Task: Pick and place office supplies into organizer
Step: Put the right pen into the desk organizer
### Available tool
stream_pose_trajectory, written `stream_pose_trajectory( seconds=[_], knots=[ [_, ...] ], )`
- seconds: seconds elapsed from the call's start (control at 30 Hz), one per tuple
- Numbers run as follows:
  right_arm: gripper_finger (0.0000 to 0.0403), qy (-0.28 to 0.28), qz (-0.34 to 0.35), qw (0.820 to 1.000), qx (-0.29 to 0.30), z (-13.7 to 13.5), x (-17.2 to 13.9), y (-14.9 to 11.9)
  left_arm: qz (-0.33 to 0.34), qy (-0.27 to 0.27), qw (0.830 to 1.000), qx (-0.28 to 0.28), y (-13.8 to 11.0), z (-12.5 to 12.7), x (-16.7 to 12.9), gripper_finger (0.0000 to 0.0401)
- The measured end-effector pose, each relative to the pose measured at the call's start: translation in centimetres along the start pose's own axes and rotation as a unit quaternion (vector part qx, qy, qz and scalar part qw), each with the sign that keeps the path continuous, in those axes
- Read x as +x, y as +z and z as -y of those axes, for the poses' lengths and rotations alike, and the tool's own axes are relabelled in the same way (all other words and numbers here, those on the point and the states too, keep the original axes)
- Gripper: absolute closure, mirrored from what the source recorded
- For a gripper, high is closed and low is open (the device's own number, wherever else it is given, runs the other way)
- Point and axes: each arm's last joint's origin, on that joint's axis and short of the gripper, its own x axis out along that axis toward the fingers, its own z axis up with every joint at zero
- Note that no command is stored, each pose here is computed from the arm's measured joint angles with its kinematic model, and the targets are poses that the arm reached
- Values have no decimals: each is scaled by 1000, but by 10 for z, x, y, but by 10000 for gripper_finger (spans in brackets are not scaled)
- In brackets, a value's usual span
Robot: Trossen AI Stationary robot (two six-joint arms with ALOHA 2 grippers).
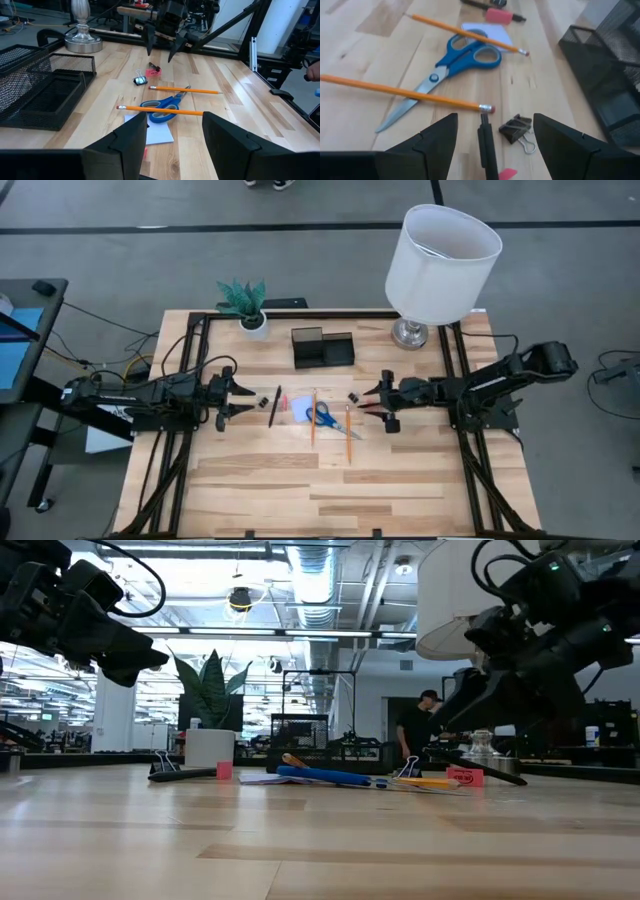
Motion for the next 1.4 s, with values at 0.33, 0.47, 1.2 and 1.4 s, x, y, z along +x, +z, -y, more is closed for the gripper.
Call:
stream_pose_trajectory(
  seconds=[0.33,0.47,1.2,1.4],
  knots=[
    [148,14,-66,998,-14,5,4,21,0,0,1000,0,0,0,0,218],
    [148,19,-87,996,-15,4,3,19,0,0,1000,0,0,0,0,218],
    [148,16,-91,996,11,4,3,19,0,1,1000,0,0,0,0,218],
    [148,25,-118,993,21,2,16,16,0,0,1000,0,0,0,0,218]
  ],
)
